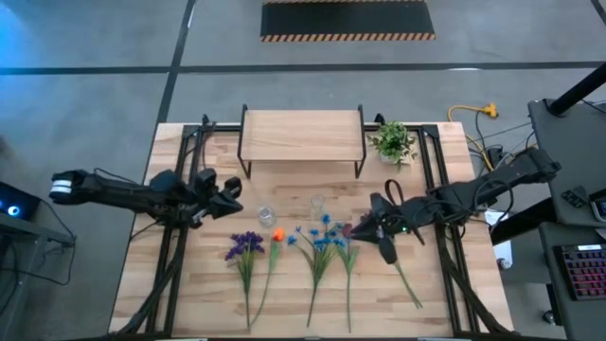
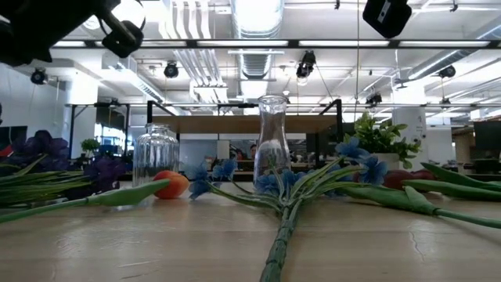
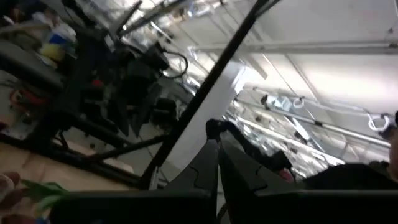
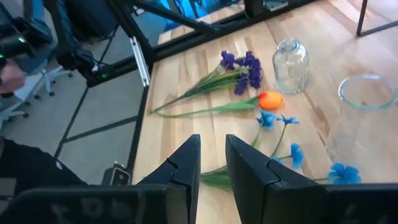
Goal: Pick and place flowers into a vace then onto a shelf
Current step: Put the right red tulip into the right transparent vase
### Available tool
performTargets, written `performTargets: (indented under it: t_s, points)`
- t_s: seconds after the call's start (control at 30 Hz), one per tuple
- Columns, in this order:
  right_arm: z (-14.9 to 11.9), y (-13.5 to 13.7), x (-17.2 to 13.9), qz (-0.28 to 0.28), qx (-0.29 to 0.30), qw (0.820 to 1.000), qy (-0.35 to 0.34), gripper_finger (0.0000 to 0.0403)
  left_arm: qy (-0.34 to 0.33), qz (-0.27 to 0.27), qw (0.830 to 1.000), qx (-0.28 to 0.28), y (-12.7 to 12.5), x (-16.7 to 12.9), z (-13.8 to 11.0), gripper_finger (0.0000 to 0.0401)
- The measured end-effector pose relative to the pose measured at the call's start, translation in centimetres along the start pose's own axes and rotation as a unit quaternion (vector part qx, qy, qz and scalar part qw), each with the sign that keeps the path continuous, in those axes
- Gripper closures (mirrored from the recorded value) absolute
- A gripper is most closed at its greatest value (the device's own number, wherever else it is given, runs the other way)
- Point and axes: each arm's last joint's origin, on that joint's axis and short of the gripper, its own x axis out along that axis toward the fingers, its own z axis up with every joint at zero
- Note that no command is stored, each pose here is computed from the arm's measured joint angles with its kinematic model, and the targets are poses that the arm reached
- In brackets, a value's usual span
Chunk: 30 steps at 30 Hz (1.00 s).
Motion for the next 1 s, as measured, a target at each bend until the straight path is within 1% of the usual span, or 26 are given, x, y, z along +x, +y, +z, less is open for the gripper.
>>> performTargets:
  t_s: [0.1,0.3,0.5,0.57,0.63,0.73,0.83,0.93,1.0]
  points:
    - [-0.3,-0.1,0.6,-0.006,-0.002,1.0,0.009,0.0335,0.003,-0.001,1.0,-0.001,0.1,0.7,0.3,0.0401]
    - [-0.6,-0.1,1.3,-0.01,0.0,1.0,0.017,0.0335,0.02,0.014,1.0,-0.008,0.8,2.1,0.2,0.0401]
    - [-0.4,0.0,1.1,-0.006,0.004,1.0,0.011,0.0335,0.036,0.042,0.998,-0.019,1.9,3.2,-0.2,0.0401]
    - [-0.3,0.0,1.0,-0.003,0.004,1.0,0.007,0.0335,0.033,0.063,0.997,-0.04,2.4,3.3,-0.4,0.0401]
    - [-0.2,0.0,0.9,-0.001,0.004,1.0,0.005,0.0335,0.038,0.068,0.996,-0.044,2.6,3.4,-0.6,0.0401]
    - [-0.1,0.1,0.9,0.002,0.003,1.0,-0.001,0.0335,0.063,0.049,0.996,-0.05,2.7,3.5,-1.0,0.0401]
    - [-0.1,0.1,0.9,0.003,0.003,1.0,-0.002,0.0335,0.075,-0.002,0.996,-0.044,2.4,3.9,-1.0,0.0401]
    - [-0.1,0.1,0.9,0.002,0.003,1.0,-0.002,0.0335,0.072,-0.045,0.996,-0.028,1.8,4.7,-0.3,0.0401]
    - [-0.1,0.1,0.9,0.002,0.003,1.0,-0.002,0.0335,0.071,-0.057,0.996,0.0,1.3,5.7,0.3,0.0401]
